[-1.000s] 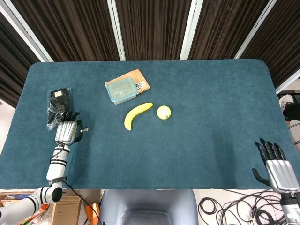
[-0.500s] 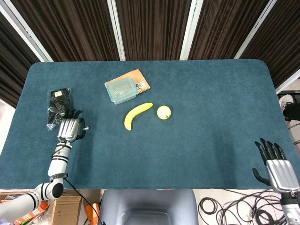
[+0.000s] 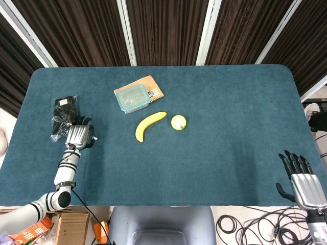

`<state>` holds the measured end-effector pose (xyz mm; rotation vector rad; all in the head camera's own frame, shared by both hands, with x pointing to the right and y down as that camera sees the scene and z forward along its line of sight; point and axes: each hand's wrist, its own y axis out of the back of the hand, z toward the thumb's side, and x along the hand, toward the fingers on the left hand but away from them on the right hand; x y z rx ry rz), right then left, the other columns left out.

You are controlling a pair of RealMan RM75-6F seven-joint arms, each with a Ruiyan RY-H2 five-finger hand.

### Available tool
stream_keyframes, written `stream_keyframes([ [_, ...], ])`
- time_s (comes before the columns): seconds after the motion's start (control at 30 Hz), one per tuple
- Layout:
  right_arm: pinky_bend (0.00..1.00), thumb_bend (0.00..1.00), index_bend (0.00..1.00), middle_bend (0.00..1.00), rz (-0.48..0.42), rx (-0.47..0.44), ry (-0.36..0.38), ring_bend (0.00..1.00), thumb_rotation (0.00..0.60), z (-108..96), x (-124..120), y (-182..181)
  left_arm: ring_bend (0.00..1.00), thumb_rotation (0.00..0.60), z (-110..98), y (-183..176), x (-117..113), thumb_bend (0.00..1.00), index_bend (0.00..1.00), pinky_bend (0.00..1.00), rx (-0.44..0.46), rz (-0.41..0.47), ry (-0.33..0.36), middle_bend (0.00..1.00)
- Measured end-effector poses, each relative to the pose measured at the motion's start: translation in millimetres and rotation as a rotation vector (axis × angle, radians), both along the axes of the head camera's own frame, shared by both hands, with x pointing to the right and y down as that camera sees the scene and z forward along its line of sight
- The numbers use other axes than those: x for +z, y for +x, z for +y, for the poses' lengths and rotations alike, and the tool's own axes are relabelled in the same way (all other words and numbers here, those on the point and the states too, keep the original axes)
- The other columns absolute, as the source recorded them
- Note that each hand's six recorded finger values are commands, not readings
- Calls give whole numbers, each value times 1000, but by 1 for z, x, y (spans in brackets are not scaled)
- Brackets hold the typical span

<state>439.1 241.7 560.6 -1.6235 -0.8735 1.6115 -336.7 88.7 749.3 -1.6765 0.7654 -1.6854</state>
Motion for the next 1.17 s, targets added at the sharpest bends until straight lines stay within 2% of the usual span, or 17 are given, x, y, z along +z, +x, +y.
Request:
stream_keyframes([
  [0.37,9,292,0,0,-3,2,4,0,600,0,-2,1,78,600,-1,-1,1,336,351,42,-5,8,0,156],
  [0.43,9,293,0,0,-3,3,4,0,600,0,-2,1,76,600,-1,-1,-1,332,284,43,-5,16,5,153],
  [0.57,9,293,0,0,-3,1,6,0,600,0,-2,1,50,600,1,2,-9,324,47,46,3,43,24,96],
  [0.67,9,293,0,0,-2,0,9,0,600,1,-3,1,22,600,9,1,-25,324,0,44,24,77,47,53],
  [0.83,9,293,0,0,1,-9,14,0,600,4,-5,-1,0,600,40,-26,-76,325,0,25,60,115,156,14],
  [0.97,9,292,0,0,6,-16,24,0,600,5,-5,-3,0,600,79,-72,-117,323,0,8,12,133,253,0],
  [1.07,10,293,0,0,9,-18,31,0,600,5,-3,-5,0,600,115,-99,-137,320,0,5,-50,168,273,0],
  [1.17,14,292,0,0,18,-16,22,0,600,5,0,-4,0,600,126,-106,-141,319,0,5,-48,178,262,0],
])
